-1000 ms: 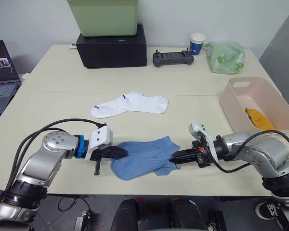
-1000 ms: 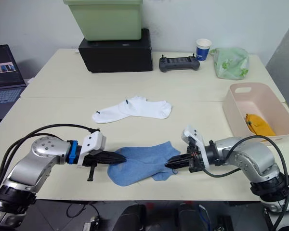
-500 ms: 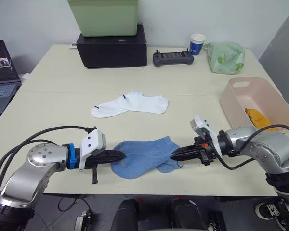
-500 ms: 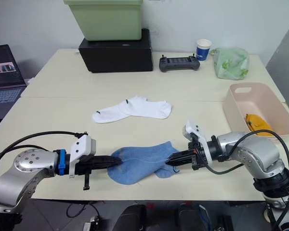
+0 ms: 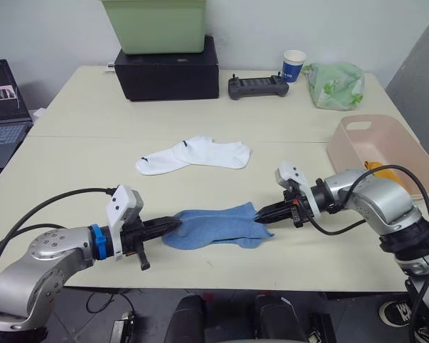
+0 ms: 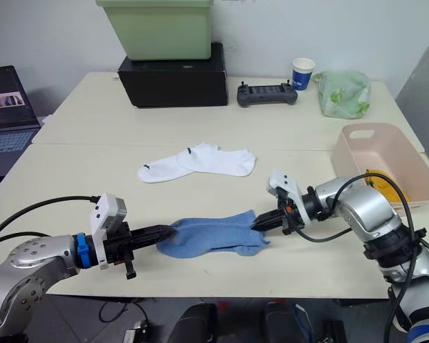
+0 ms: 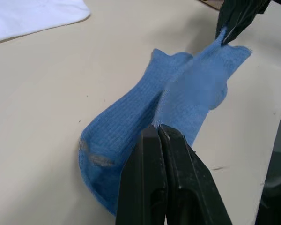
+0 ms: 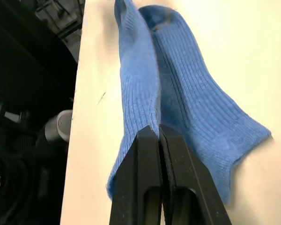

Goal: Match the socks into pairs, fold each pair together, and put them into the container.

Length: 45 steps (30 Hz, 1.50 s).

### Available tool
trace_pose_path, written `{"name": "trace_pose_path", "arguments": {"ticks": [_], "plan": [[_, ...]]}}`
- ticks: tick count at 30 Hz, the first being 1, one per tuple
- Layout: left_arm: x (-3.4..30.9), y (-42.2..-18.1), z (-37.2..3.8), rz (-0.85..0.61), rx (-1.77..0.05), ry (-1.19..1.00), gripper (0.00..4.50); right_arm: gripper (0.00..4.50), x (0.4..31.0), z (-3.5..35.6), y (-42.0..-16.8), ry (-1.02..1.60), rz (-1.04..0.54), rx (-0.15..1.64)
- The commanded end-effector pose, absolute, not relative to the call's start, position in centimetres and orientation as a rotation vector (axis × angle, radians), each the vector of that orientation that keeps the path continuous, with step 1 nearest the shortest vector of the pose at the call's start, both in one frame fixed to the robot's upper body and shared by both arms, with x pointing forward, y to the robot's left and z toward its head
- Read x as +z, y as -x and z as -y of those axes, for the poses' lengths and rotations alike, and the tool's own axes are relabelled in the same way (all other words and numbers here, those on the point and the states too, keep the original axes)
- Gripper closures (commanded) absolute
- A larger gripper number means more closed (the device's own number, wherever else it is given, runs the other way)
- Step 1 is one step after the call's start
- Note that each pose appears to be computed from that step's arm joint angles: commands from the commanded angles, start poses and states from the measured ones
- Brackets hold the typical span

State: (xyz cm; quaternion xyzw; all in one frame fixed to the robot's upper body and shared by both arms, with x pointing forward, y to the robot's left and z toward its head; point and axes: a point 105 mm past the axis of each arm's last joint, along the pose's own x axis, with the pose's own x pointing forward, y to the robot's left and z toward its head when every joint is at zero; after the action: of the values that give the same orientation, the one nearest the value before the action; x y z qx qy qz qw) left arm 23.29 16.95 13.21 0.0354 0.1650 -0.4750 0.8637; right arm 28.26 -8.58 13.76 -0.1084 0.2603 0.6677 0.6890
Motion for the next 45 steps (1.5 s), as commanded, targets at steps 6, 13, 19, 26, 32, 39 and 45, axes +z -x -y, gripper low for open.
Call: {"name": "trace_pose_path", "arguments": {"ticks": [6,13,19,26,32,39,45], "plan": [[15.2,-19.3,-15.9,-0.384,-1.100,-0.038,4.48,4.50,17.5,8.6,-23.9,0.184,-0.548,1.696],[15.4,-19.5,-16.5,-0.396,-1.062,0.018,4.48,4.50,17.1,8.8,-23.5,0.178,-0.571,1.680],[13.3,-21.6,-16.8,-0.411,-1.007,-0.031,4.48,4.50,14.4,8.1,-26.9,0.226,-0.576,1.606],[12.5,-24.2,-17.2,-0.359,-0.940,-0.080,4.48,4.50,13.1,7.2,-30.8,0.306,-0.521,1.537],[12.4,-25.4,-17.9,-0.340,-0.902,-0.130,4.48,4.50,13.4,6.5,-32.9,0.332,-0.466,1.493],[11.7,-26.9,-17.2,-0.327,-0.919,-0.194,4.48,4.50,13.0,6.6,-33.8,0.334,-0.471,1.455],[11.6,-28.0,-17.5,-0.318,-0.903,-0.220,4.48,4.50,12.8,7.2,-34.4,0.330,-0.472,1.419]]}}
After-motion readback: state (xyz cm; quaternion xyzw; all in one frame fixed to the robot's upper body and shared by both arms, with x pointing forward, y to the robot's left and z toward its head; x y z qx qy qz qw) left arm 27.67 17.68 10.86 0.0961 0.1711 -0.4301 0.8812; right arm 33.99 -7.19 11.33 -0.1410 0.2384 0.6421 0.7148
